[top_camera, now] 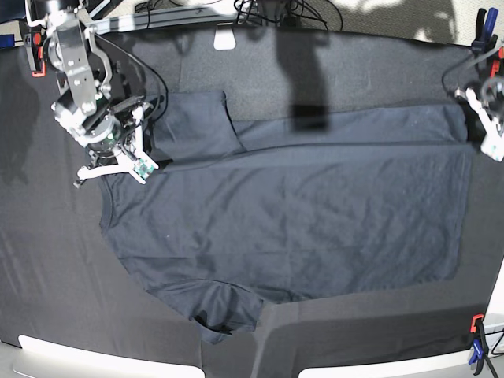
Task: Layout the t-shirt on the table in an organized manner, then fold the t-shirt properly
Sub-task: 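Release the shirt and lift both grippers away from the collar corners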
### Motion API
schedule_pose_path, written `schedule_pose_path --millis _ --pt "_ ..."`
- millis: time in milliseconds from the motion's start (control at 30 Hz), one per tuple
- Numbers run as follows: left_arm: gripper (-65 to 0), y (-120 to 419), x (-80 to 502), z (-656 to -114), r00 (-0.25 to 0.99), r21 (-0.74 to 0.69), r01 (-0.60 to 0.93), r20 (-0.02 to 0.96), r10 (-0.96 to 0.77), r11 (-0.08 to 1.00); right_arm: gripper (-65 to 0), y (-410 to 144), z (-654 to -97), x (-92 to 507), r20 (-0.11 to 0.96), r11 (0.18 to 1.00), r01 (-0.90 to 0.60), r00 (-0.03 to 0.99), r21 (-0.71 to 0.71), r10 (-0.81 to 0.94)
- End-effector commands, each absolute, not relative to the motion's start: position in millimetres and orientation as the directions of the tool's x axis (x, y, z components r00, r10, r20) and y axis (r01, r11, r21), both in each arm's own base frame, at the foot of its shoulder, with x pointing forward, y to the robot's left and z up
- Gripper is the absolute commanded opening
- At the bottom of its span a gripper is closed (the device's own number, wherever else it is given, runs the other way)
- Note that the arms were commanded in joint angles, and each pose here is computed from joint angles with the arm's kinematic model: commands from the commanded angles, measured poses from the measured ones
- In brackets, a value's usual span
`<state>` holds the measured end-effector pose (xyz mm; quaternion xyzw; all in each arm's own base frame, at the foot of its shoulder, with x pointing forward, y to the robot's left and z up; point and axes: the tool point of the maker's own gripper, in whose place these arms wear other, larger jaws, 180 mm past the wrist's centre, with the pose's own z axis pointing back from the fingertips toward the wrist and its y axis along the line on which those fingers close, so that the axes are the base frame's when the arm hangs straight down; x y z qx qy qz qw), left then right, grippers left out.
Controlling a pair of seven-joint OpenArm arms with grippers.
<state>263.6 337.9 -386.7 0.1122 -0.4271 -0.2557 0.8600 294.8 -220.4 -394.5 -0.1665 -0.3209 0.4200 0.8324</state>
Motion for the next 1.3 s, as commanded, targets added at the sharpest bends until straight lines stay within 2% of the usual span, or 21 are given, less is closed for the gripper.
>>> schedule_pose_path --millis 0,67,167,233,400,633,800,933,1033,1133,1267 --pt "-65.0 348.0 272.0 -371.4 0.479 0.447 0.324 0.683 -0.552 0.834 -65.0 -227.9 -383.7 304.6 0.397 0.581 -0.568 0.425 -0.583 0.814" --pt "-65.0 348.3 271.7 -371.7 0.481 0.447 0.323 0.682 -0.552 0.834 -64.5 -225.0 -383.2 306.0 0.413 0.582 -0.569 0.411 -0.581 0.813" --pt "-50.5 348.6 271.7 -371.8 0.482 0.448 0.322 0.681 -0.552 0.834 -49.9 -222.5 -381.2 308.1 0.427 0.585 -0.567 0.4 -0.58 0.811" --pt "-44.9 349.3 271.1 -372.5 0.487 0.448 0.322 0.677 -0.552 0.834 -46.1 -222.6 -380.3 309.3 0.428 0.585 -0.565 0.399 -0.582 0.811" --pt "-44.5 356.9 265.5 -379.6 0.534 0.462 0.324 0.631 -0.563 0.825 -46.2 -222.2 -372.6 318.2 0.44 0.587 -0.55 0.389 -0.594 0.81" --pt "-44.5 398.6 265.3 -368.5 0.591 0.636 0.223 0.515 -0.621 0.739 -46.2 -226.7 -367.0 323.2 0.435 0.58 -0.542 0.383 -0.609 0.815" --pt "-44.5 417.3 260.0 -365.4 0.644 0.689 0.17 0.463 -0.608 0.705 -46.3 -222.7 -358.3 325.1 0.443 0.575 -0.535 0.367 -0.619 0.818" --pt "-44.6 416.6 261.9 -359.8 0.644 0.659 0.1 0.528 -0.553 0.745 -46.3 -221.5 -341.0 323.3 0.49 0.626 -0.528 0.391 -0.573 0.779" --pt "-44.6 398.1 269.9 -348.9 0.595 0.603 0.08 0.61 -0.524 0.794 -46.3 -241.4 -325.5 322.1 0.493 0.666 -0.498 0.447 -0.556 0.746" --pt "-44.6 366.8 276.3 -330.7 0.521 0.564 0.09 0.676 -0.521 0.821 -46.4 -270.1 -314.7 316.0 0.502 0.709 -0.471 0.501 -0.526 0.705" --pt "-44.6 307.7 278.0 -305.4 0.404 0.493 0.145 0.762 -0.507 0.858 -46.4 -306.9 -297.9 299.7 0.571 0.79 -0.398 0.547 -0.466 0.612"
